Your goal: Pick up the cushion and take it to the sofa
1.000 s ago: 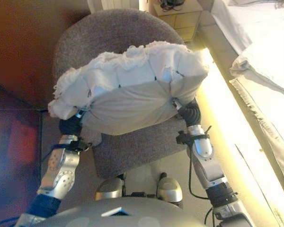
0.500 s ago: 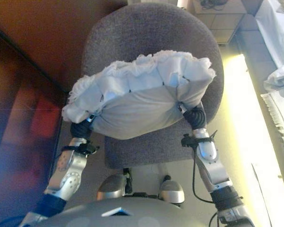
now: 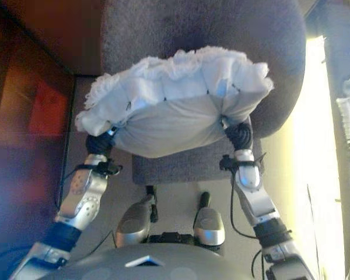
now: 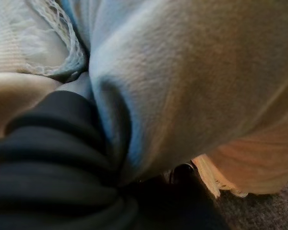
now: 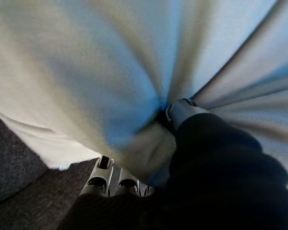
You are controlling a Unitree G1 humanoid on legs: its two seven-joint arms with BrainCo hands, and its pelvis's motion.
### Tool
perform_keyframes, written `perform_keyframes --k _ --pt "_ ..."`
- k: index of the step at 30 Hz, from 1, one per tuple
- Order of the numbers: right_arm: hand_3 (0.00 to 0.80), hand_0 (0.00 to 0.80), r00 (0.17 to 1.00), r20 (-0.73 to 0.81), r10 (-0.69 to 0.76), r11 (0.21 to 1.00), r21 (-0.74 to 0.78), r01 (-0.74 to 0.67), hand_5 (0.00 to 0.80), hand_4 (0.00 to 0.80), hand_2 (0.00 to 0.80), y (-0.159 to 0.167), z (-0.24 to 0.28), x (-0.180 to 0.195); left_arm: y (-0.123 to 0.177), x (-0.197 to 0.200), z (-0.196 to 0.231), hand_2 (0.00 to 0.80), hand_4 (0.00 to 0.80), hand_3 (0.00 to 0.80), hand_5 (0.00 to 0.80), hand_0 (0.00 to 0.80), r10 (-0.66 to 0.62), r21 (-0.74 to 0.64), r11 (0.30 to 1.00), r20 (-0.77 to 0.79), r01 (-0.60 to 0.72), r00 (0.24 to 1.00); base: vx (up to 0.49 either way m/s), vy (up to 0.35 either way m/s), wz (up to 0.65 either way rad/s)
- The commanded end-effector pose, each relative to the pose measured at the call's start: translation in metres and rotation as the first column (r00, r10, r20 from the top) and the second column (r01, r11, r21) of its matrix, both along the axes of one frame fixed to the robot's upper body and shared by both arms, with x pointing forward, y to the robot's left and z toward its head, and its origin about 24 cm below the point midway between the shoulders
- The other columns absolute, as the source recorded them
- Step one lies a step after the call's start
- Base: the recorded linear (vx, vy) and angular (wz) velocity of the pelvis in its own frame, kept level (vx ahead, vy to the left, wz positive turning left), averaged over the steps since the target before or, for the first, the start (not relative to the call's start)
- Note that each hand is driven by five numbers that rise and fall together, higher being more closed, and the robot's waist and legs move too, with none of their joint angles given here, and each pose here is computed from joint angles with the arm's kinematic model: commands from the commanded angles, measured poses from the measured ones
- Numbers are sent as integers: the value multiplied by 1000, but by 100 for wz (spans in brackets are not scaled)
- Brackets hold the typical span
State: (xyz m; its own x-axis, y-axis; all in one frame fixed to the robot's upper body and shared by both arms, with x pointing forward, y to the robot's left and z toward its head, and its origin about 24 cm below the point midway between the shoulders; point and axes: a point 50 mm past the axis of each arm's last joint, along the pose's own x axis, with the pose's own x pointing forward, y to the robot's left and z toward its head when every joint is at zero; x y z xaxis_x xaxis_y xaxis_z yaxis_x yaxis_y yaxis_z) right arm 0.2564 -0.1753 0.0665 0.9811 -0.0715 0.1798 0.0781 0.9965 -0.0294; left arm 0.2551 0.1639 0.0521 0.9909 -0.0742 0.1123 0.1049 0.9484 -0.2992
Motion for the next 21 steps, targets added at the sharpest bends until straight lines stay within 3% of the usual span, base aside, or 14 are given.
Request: perform_keyframes --k 1,21 --pt "800 800 954 249 165 986 -38 -161 800 800 800 41 47 7 -33 19 62 800 800 800 800 800 -108 33 994 330 103 938 -38 41 -5" --pt "800 800 968 246 51 998 -35 -43 800 800 800 68 77 62 -70 77 87 800 800 800 800 800 -46 74 997 357 21 933 -46 12 -7"
